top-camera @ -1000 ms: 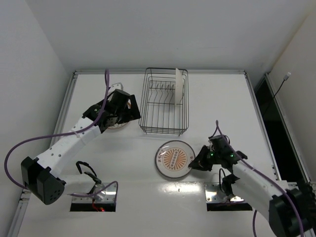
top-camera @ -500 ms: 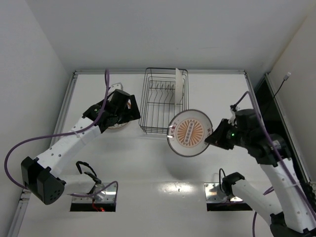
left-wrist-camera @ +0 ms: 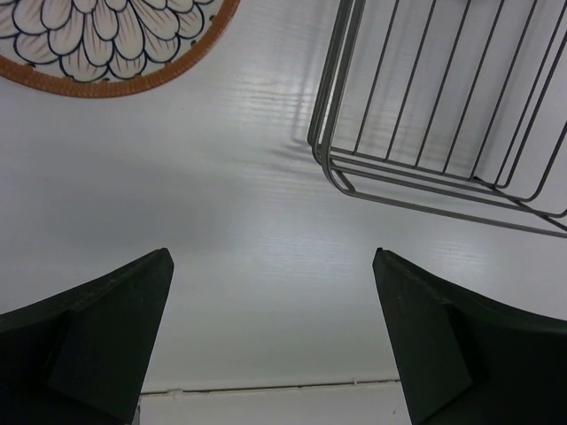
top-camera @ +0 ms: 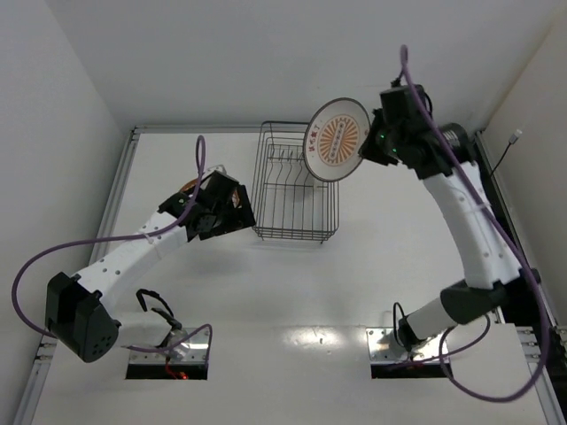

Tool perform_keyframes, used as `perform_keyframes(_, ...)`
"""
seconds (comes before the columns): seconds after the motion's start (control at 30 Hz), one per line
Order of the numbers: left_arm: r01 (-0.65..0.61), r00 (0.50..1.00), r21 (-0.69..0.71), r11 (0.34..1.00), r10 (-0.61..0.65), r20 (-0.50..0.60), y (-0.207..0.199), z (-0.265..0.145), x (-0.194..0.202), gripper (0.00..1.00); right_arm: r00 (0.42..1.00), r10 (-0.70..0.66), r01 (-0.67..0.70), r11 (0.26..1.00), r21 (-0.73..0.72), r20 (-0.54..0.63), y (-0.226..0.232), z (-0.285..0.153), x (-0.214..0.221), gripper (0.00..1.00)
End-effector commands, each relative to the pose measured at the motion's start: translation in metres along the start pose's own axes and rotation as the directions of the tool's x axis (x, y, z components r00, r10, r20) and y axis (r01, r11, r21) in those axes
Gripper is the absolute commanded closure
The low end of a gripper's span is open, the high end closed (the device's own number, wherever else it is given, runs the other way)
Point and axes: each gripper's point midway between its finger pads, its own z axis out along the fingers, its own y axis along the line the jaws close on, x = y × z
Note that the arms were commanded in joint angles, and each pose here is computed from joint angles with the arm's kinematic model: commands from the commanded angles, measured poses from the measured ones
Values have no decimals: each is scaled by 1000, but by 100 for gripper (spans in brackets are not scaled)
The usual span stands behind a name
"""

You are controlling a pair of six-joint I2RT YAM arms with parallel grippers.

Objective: Load the plates into the dish rack

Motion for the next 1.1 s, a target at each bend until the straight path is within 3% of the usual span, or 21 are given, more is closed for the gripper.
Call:
perform_keyframes(0.0, 19, 999, 61, 998, -17, -34, -13, -4, 7, 6, 991, -23, 18, 999, 43, 132, 24, 30, -36, 100)
perform_keyframes(0.1, 12, 999, 91, 996, -8, -51, -20, 0, 10, 12, 978, -43, 20, 993, 113, 206, 36, 42, -56, 100)
perform_keyframes(0.23, -18, 997, 122, 992, 26, -71, -23, 6, 17, 16, 964, -72, 48, 994, 101, 256, 77, 53, -66, 100)
perform_keyframes(0.47, -36, 989, 218, 975, 65, -131, -39, 12, 32, 30, 930, -224, 151, 955, 254, 291, 98, 102, -44, 100)
perform_keyframes(0.53, -45, 987, 219, 975, 77, -143, -37, 13, 36, 31, 915, -250, 162, 947, 279, 316, 107, 98, -39, 100)
perform_keyframes(0.87, -149, 968, 309, 939, 202, -148, -52, -2, 67, 35, 754, -510, 144, 744, 653, 414, 108, 93, -39, 100)
perform_keyframes(0.93, -170, 966, 323, 931, 222, -131, -55, -11, 65, 35, 728, -556, 131, 688, 714, 402, 119, 98, -37, 100)
perform_keyframes(0.97, -180, 964, 313, 932, 231, -134, -54, -12, 68, 35, 696, -658, 232, 585, 777, 287, 124, 107, -25, 100)
perform_keyframes(1.0, -178, 967, 325, 929, 227, -119, -57, -16, 64, 35, 720, -585, 130, 642, 756, 373, 127, 102, -31, 100)
perform_keyframes(1.03, -183, 968, 297, 937, 225, -112, -52, -14, 62, 35, 702, -675, 223, 509, 831, 225, 123, 114, -17, 100)
perform_keyframes(1.07, -189, 969, 303, 934, 227, -96, -53, -18, 61, 35, 731, -606, 138, 582, 801, 315, 134, 114, -18, 100)
